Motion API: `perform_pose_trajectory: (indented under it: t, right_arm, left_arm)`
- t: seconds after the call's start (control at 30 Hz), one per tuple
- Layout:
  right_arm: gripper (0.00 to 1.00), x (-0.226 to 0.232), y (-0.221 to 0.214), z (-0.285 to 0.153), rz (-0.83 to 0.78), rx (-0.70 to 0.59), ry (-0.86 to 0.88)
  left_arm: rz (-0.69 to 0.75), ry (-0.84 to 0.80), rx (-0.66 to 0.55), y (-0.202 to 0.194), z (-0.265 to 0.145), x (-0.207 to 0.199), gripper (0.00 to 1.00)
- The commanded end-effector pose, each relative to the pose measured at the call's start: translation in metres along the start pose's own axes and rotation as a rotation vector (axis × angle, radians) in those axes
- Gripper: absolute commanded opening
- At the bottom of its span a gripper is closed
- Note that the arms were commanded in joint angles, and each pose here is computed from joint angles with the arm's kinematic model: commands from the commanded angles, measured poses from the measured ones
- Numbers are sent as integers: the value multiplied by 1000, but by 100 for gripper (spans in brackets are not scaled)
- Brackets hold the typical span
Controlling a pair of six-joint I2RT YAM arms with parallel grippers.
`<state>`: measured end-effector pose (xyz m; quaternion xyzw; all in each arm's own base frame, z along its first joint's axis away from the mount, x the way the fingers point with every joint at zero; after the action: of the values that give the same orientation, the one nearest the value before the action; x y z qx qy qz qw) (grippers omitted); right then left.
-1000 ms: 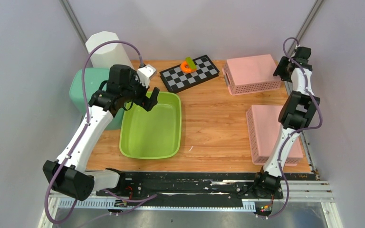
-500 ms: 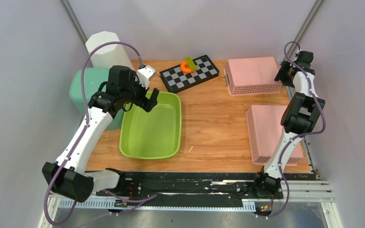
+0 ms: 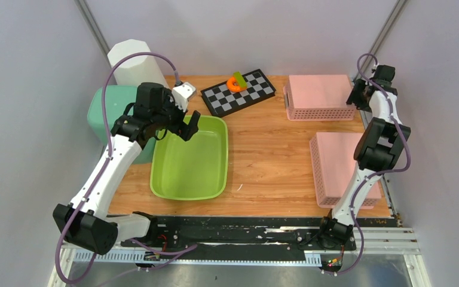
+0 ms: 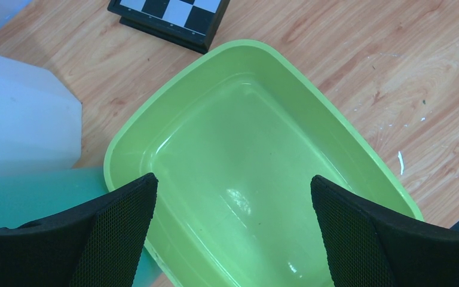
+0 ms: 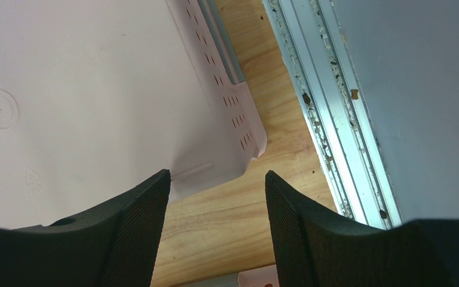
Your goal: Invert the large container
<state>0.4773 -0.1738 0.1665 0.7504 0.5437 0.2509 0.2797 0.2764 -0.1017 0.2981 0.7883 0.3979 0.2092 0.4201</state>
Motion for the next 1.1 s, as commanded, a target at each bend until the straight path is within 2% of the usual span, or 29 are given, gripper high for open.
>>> perform_pose_trajectory:
  t: [0.0, 0.33, 0.53, 1.07]
  right_arm:
    - [62, -8, 15, -30, -3, -34, -37]
    - [62, -10, 21, -39, -14, -54, -62]
    - [62, -13, 26, -25, -9, -57, -80]
    - [61, -17, -10, 0, -86, 57, -72]
  left_arm:
    - [-5, -12, -27, 1, -4, -2, 100]
    - [-5, -14, -35, 2, -6, -3, 100]
    - [-5, -14, -37, 2, -6, -3, 100]
    - [-2, -15, -37, 2, -5, -3, 100]
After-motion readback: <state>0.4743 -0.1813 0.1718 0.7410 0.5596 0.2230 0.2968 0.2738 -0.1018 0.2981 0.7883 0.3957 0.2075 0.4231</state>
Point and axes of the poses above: each gripper's point midway between its finger pads, its own z axis out along the fingers, its own x axis along the line the jaws close on, y = z × x, the point moved 7 cm from there along -z, back along the fingers, and after that the axes turned 6 degrees about -z, right-handed, at the moved point
